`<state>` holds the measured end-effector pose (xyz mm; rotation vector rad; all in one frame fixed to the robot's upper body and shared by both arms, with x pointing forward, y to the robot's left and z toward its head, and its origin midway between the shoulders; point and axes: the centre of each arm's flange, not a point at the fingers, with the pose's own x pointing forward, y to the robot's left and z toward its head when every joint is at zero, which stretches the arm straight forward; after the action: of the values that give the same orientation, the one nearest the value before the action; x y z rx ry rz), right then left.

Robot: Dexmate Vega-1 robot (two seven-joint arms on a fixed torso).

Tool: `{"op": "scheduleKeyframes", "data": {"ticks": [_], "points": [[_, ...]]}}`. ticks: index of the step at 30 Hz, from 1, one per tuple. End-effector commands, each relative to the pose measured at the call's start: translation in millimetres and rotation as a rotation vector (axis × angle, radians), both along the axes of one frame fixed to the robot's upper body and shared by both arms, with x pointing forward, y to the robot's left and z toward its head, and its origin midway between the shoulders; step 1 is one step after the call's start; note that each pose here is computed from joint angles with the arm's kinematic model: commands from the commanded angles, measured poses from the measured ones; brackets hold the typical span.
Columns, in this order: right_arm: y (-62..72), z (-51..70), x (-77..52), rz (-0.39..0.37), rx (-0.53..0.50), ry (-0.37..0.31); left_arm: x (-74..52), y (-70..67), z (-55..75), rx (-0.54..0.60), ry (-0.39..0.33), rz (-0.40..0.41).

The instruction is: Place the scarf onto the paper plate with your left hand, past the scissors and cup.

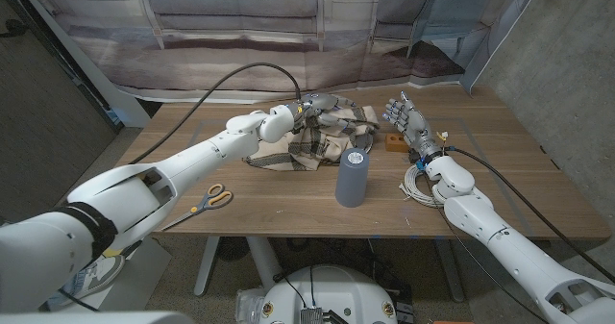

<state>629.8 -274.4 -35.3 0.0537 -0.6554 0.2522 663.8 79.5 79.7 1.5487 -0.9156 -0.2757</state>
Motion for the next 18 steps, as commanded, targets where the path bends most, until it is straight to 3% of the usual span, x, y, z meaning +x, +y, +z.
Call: {"op": "scheduleKeyframes", "data": {"ticks": [1, 18], "points": [[1.0, 2.9, -1.2, 0.0, -0.001, -0.009, -6.3, 2.8, 6.5, -0.02, -0.012, 0.0], [0.6, 2.5, -2.6, 0.003, -0.005, -0.01, -17.4, 0.2, 19.6, -0.03, -0.047, 0.001]]}}
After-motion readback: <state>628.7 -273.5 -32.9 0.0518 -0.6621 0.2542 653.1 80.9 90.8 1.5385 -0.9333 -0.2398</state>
